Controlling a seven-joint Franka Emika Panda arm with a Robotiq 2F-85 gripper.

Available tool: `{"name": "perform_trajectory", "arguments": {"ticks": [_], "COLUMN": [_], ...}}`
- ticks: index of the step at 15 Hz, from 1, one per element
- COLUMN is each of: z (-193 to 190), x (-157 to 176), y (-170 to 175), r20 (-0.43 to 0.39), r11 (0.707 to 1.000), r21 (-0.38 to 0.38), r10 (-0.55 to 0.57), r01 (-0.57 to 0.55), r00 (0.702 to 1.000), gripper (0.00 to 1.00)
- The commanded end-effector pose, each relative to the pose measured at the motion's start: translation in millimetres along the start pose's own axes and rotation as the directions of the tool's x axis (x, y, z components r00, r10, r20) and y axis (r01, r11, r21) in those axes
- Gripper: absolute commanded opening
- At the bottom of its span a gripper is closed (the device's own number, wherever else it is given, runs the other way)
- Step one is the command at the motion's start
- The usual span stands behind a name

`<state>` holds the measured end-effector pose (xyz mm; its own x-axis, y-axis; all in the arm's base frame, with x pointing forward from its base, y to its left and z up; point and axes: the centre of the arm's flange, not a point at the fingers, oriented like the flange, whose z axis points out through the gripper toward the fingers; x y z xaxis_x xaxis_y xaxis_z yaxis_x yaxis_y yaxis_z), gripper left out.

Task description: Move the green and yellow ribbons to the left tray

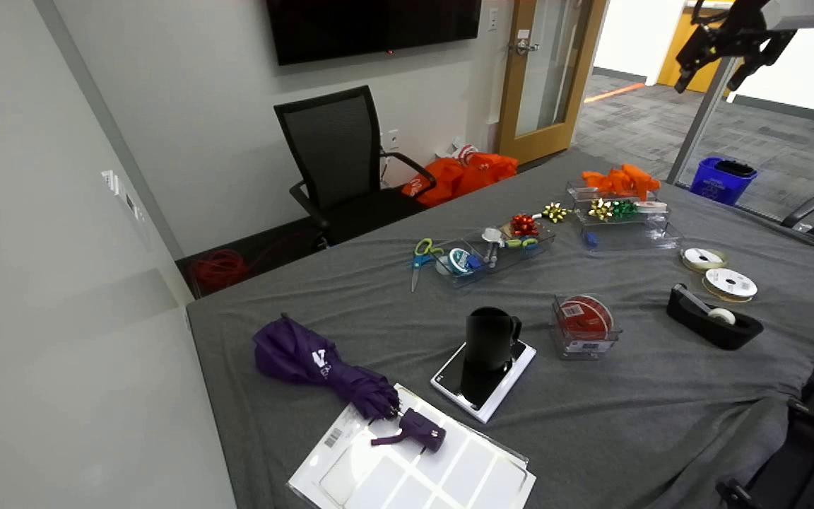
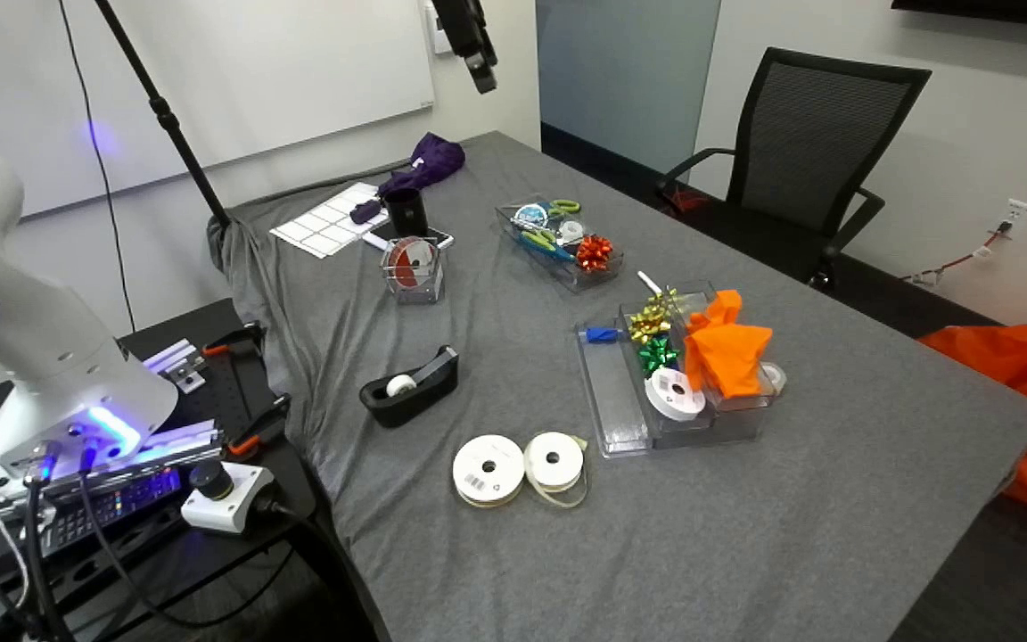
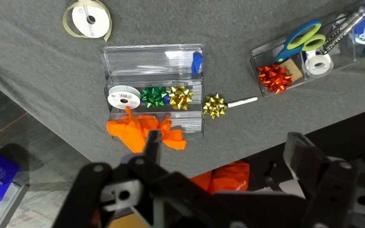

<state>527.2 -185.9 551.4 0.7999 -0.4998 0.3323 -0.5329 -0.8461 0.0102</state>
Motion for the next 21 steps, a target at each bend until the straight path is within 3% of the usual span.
{"name": "perform_trajectory", "arguments": {"ticks": [1, 6, 11, 14, 18, 19, 21], "z": [49.8, 138.9, 198.7, 219.2, 238.6, 226.7, 233.7], "x": [58.0, 82.5, 108.6, 127.4, 151.2, 125.5, 134.2], "y": [4.1, 17.2, 30.6, 38.6, 60.5, 51.0, 57.7], "r20": [0.058, 0.120, 0.117, 0.094, 0.027, 0.070, 0.046], "r11": [1.000, 0.999, 0.993, 0.989, 0.968, 0.978, 0.971], "r21": [0.004, -0.029, -0.095, -0.127, -0.249, -0.207, -0.238], "r10": [0.025, 0.049, 0.075, 0.084, -0.008, 0.042, 0.022], "r01": [-0.026, -0.046, -0.064, -0.072, 0.014, -0.027, -0.010], "r00": [0.998, 0.992, 0.990, 0.992, 1.000, 0.997, 0.999], "gripper": [1.00, 1.00, 1.00, 1.00, 1.00, 1.00, 1.00]}}
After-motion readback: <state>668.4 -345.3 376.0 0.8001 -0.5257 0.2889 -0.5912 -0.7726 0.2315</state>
